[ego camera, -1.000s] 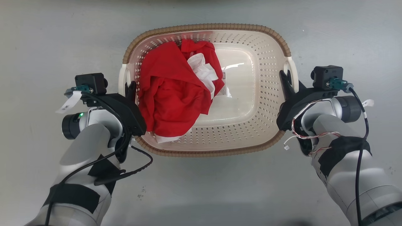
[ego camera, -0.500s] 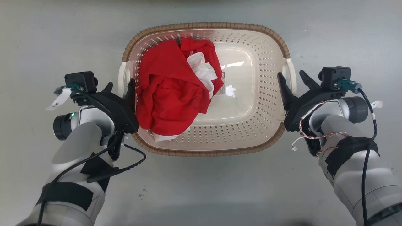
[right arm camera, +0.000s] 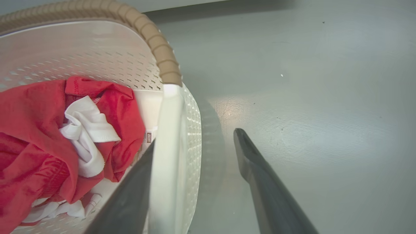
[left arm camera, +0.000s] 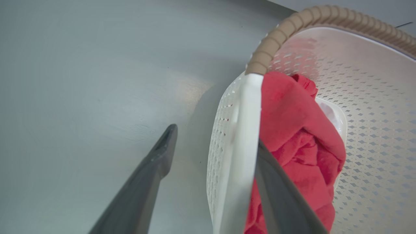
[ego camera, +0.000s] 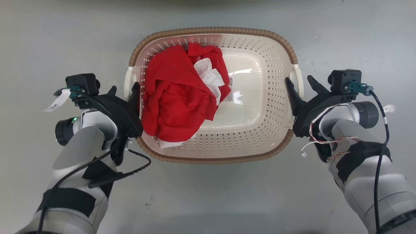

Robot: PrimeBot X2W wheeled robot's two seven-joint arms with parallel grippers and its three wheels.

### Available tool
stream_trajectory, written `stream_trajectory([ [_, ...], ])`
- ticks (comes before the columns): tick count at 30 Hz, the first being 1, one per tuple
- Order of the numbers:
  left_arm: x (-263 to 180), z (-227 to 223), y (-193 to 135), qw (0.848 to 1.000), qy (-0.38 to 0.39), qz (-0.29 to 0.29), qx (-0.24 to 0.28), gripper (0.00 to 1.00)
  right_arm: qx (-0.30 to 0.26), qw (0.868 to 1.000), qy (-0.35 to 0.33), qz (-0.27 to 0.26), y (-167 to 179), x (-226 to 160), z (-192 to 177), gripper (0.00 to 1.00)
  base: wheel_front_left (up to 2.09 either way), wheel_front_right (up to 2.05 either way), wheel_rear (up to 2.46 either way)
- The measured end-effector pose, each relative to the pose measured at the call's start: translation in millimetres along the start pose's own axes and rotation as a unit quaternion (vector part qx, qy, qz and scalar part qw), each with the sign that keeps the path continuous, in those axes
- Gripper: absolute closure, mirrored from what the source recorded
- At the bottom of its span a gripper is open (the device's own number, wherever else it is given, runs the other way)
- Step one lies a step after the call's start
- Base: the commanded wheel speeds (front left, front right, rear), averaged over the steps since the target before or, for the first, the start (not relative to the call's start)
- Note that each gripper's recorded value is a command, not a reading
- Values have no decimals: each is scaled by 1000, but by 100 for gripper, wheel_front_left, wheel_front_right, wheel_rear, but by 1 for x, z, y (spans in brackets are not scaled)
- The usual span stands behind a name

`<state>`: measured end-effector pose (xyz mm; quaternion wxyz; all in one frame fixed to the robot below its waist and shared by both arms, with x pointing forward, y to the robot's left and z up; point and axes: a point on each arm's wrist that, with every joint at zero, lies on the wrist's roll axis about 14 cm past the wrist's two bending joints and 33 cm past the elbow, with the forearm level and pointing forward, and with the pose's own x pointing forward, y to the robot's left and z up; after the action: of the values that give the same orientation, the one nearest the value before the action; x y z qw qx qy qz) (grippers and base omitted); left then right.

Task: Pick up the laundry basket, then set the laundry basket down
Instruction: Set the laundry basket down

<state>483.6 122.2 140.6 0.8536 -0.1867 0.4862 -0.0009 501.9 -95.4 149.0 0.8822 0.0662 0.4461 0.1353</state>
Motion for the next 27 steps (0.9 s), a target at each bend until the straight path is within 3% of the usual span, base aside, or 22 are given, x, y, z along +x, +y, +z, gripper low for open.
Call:
stream_trajectory([
  [14,-14,13,-17,1000,-4,-22,20,0,12,999,-25,16,15,-14,19,0,0,0,0],
  [27,-58,57,-37,992,-99,-44,65,0,11,993,-110,28,32,-58,67,0,0,0,0],
])
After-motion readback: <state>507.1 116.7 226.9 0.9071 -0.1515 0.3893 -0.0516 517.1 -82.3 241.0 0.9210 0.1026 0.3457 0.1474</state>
